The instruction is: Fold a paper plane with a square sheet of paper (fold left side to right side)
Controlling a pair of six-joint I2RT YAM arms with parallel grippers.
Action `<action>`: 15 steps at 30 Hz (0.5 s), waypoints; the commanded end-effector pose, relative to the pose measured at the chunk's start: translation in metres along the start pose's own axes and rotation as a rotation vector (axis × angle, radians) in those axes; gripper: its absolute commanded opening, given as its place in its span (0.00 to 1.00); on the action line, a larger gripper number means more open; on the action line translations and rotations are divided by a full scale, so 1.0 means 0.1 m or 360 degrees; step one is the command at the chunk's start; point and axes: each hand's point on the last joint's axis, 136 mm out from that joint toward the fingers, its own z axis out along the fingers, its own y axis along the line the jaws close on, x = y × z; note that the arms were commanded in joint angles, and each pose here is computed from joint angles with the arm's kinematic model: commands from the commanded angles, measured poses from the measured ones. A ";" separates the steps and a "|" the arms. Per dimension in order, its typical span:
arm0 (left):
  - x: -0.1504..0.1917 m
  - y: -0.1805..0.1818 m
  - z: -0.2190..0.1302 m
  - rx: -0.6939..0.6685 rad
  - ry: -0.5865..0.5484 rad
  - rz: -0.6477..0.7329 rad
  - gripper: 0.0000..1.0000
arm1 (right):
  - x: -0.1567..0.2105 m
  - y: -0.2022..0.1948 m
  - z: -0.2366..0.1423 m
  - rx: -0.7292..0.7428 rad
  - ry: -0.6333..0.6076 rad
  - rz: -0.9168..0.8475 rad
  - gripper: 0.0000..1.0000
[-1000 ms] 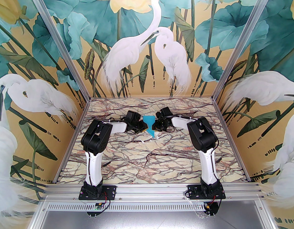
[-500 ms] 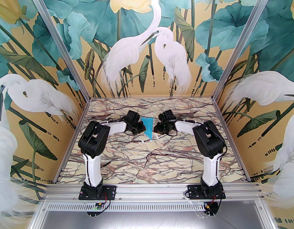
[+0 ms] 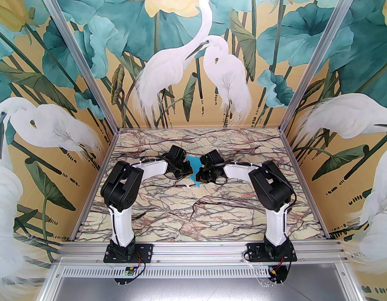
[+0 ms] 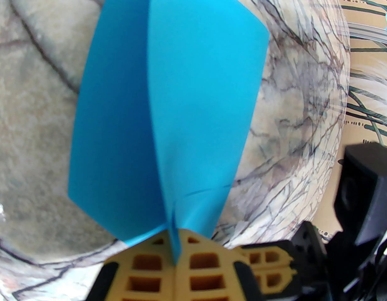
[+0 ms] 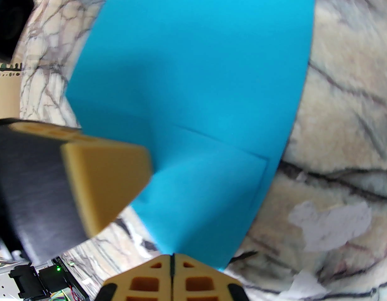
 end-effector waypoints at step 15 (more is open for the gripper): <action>-0.01 0.04 0.01 -0.0055 -0.0010 -0.0040 0.00 | 0.35 -0.12 -0.01 0.0125 0.0135 -0.0025 0.02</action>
